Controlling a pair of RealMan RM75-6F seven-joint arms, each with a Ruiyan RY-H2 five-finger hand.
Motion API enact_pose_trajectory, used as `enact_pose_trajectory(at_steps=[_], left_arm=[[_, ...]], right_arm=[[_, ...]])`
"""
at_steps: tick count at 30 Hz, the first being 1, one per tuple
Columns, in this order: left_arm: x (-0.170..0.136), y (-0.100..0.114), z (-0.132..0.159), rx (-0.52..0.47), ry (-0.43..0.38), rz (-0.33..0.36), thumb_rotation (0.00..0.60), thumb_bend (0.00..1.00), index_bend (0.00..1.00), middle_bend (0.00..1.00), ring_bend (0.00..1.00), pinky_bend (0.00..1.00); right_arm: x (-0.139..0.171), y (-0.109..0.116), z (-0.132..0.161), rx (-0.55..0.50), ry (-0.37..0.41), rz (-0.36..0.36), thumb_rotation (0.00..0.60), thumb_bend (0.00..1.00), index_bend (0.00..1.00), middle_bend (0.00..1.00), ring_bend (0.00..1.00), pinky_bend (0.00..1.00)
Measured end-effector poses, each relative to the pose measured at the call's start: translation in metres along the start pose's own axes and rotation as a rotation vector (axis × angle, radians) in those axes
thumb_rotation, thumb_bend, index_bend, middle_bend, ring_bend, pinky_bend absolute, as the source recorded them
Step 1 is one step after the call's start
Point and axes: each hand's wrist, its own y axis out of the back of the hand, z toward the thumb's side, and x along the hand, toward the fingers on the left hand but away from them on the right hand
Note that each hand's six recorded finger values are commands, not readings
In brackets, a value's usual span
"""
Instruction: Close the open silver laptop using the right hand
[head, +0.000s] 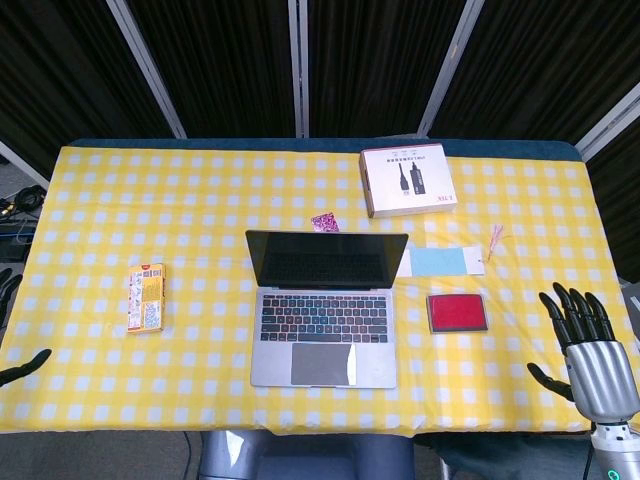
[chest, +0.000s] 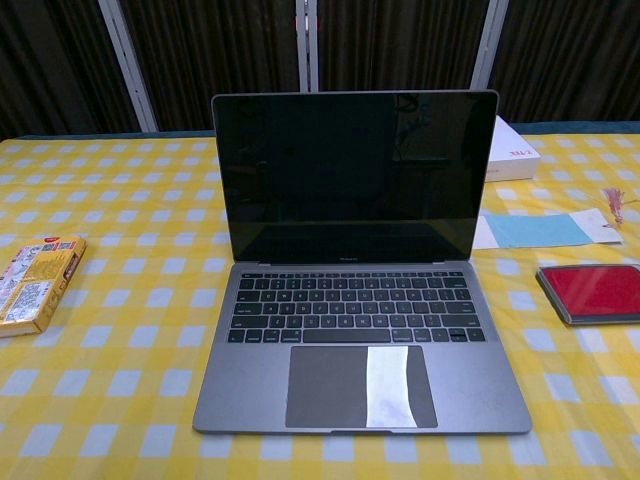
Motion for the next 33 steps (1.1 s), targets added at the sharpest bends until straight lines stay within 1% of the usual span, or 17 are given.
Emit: enact_pose_trajectory(at_steps=[6,7,8,9,10,11,12,14,15,16,19,24,28,30,33], left_arm=[[0.000,0.000,-0.001,-0.005,0.003,-0.001,0.600,0.00,0.00,0.00,0.00,0.00],[0.000,0.000,-0.001,-0.006,0.003,-0.001,0.600,0.00,0.00,0.00,0.00,0.00],[0.000,0.000,-0.001,-0.007,0.002,-0.001,0.600,0.00,0.00,0.00,0.00,0.00],[-0.001,0.000,0.000,-0.008,0.001,-0.002,0.600,0.00,0.00,0.00,0.00,0.00],[-0.001,0.000,0.000,-0.009,0.000,-0.003,0.600,0.00,0.00,0.00,0.00,0.00],[-0.001,0.000,0.000,-0.010,-0.001,-0.004,0.600,0.00,0.00,0.00,0.00,0.00],[0.000,0.000,0.000,-0.012,0.000,-0.005,0.600,0.00,0.00,0.00,0.00,0.00],[0.001,-0.001,-0.001,-0.014,0.005,-0.008,0.600,0.00,0.00,0.00,0.00,0.00],[0.002,-0.002,-0.002,-0.016,0.009,-0.011,0.600,0.00,0.00,0.00,0.00,0.00],[0.003,-0.002,-0.002,-0.017,0.013,-0.015,0.600,0.00,0.00,0.00,0.00,0.00],[0.007,-0.004,-0.004,-0.026,0.020,-0.027,0.600,0.00,0.00,0.00,0.00,0.00],[0.012,-0.006,-0.006,-0.011,0.032,-0.029,0.600,0.00,0.00,0.00,0.00,0.00],[0.016,-0.011,-0.007,0.013,0.044,-0.039,0.600,0.00,0.00,0.00,0.00,0.00],[0.019,-0.014,-0.008,0.021,0.054,-0.046,0.600,0.00,0.00,0.00,0.00,0.00],[0.023,-0.017,-0.010,0.026,0.066,-0.051,0.600,0.00,0.00,0.00,0.00,0.00]], right_arm=[[0.000,-0.001,-0.001,-0.001,-0.002,0.006,0.600,0.00,0.00,0.00,0.00,0.00],[0.000,-0.002,-0.001,-0.002,-0.002,0.009,0.600,0.03,0.00,0.00,0.00,0.00],[0.000,-0.003,-0.001,-0.005,-0.002,0.014,0.600,0.12,0.00,0.00,0.00,0.00],[0.000,-0.004,0.000,-0.010,-0.001,0.018,0.600,0.27,0.00,0.00,0.00,0.00],[0.000,-0.005,0.000,-0.016,-0.001,0.023,0.600,0.39,0.00,0.00,0.00,0.00],[-0.001,-0.007,0.000,-0.028,0.000,0.029,0.600,0.57,0.00,0.00,0.00,0.00],[-0.002,-0.008,0.001,-0.037,0.000,0.036,0.600,0.72,0.00,0.00,0.00,0.00],[-0.006,-0.013,0.002,-0.050,0.004,0.056,0.600,0.91,0.00,0.00,0.00,0.00],[-0.009,-0.016,0.002,-0.052,0.008,0.065,0.600,0.97,0.00,0.00,0.00,0.00],[-0.012,-0.018,0.003,-0.052,0.013,0.074,0.600,0.99,0.00,0.00,0.00,0.00],[-0.034,-0.022,0.008,-0.047,0.040,0.086,0.600,1.00,0.01,0.00,0.00,0.00],[-0.085,-0.019,0.027,-0.051,0.122,0.086,0.600,1.00,0.05,0.02,0.00,0.00],[-0.126,-0.013,0.054,-0.064,0.203,0.107,0.600,1.00,0.07,0.07,0.00,0.00],[-0.145,-0.011,0.070,-0.084,0.241,0.134,0.600,1.00,0.09,0.09,0.00,0.00],[-0.171,-0.009,0.093,-0.129,0.274,0.184,0.600,1.00,0.10,0.09,0.00,0.00]])
